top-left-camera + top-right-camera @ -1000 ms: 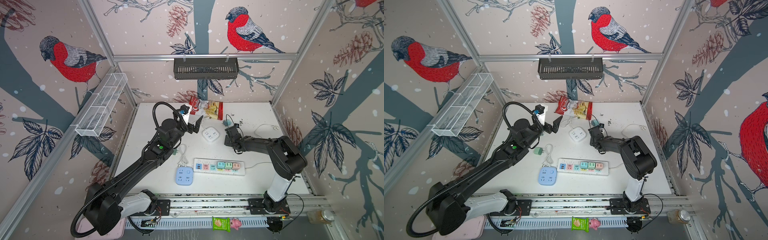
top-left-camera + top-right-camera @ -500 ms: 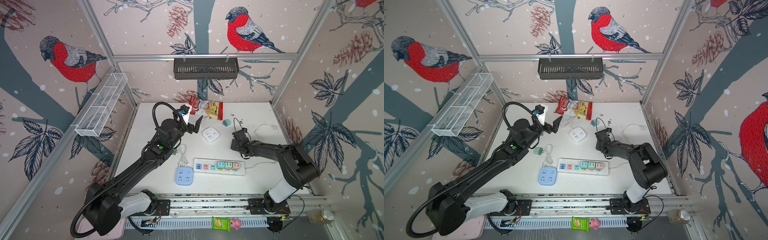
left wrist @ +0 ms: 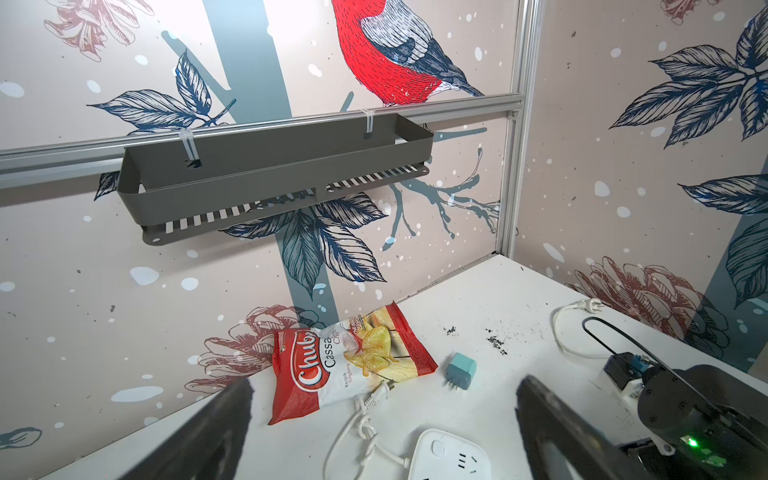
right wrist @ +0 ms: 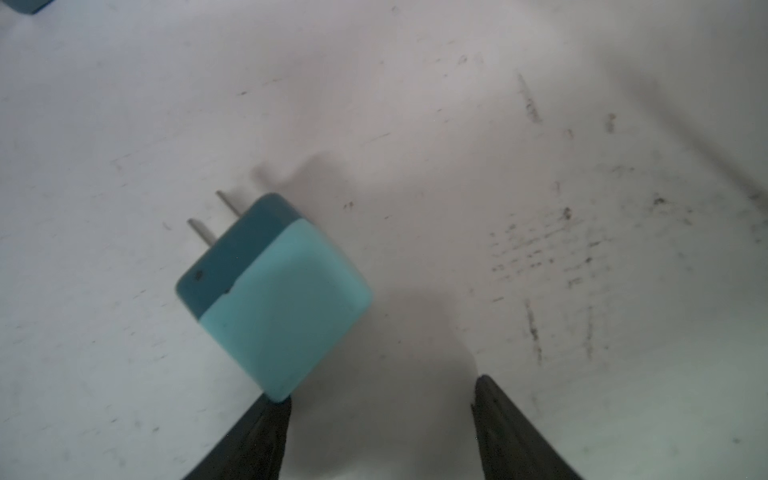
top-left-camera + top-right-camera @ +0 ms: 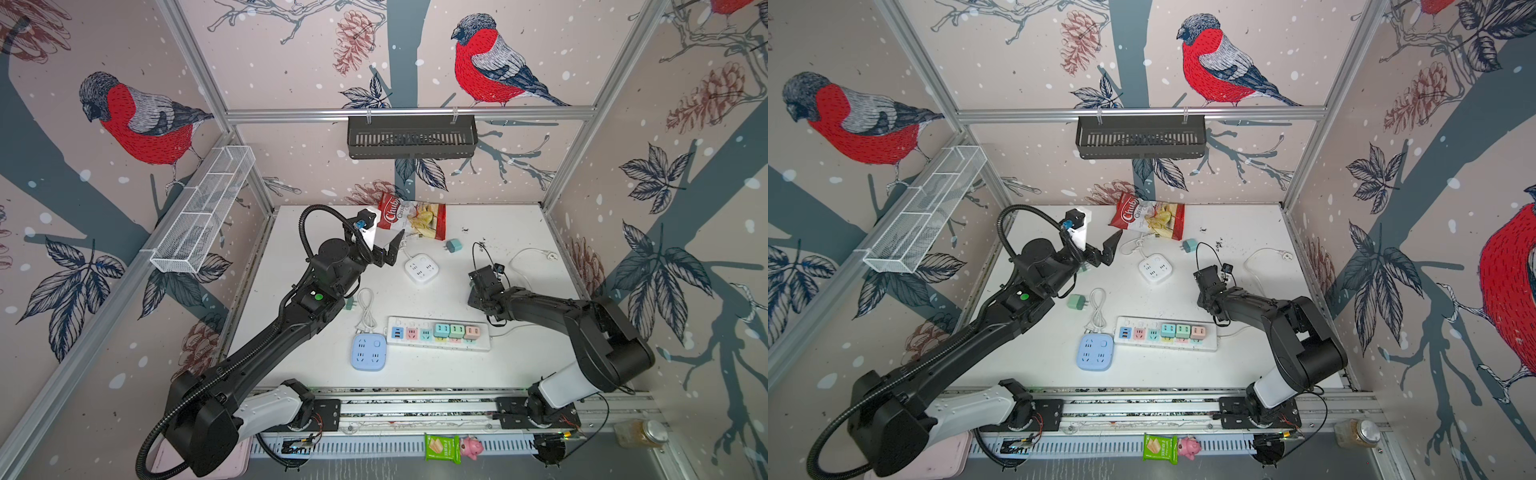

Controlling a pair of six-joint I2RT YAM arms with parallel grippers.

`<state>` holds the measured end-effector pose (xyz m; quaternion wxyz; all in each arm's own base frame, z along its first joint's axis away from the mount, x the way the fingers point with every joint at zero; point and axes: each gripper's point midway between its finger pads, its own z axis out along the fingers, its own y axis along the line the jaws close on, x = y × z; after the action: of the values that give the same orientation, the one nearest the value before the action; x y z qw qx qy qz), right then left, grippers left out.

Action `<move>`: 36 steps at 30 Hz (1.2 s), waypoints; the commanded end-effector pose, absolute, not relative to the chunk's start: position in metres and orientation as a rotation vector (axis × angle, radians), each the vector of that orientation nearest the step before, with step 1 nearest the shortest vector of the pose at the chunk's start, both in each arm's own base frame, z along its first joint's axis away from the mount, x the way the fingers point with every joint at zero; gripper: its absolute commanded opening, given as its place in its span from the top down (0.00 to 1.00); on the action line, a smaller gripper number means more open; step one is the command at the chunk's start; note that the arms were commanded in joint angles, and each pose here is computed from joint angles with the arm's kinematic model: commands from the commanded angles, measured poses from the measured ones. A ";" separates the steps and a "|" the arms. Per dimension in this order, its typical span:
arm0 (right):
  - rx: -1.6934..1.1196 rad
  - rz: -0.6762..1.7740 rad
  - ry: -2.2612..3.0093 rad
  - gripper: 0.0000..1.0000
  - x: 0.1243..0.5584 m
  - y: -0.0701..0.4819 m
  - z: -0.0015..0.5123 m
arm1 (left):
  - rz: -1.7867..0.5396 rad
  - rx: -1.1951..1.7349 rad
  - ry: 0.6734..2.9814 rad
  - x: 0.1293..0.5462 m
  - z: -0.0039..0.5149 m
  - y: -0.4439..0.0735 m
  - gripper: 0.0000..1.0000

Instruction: Insert the plug

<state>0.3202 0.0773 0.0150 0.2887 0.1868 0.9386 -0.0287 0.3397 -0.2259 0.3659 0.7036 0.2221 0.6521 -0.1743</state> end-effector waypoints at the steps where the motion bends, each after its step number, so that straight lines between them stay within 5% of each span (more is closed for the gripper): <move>1: 0.575 -0.137 2.569 0.32 0.306 0.064 0.002 | -0.390 0.487 1.400 0.337 0.378 -0.224 0.02; 22: 0.611 -0.200 2.568 0.35 0.374 0.053 0.000 | -0.408 0.483 1.400 0.338 0.379 -0.223 0.02; 36: 0.590 -0.069 2.409 0.29 0.368 0.077 0.071 | -0.407 0.483 1.405 0.340 0.378 -0.222 0.02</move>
<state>0.3718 0.0711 0.0673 0.3201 0.2232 0.9202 -0.0287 0.3413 -0.2229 0.3651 0.7025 0.2215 0.6523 -0.1787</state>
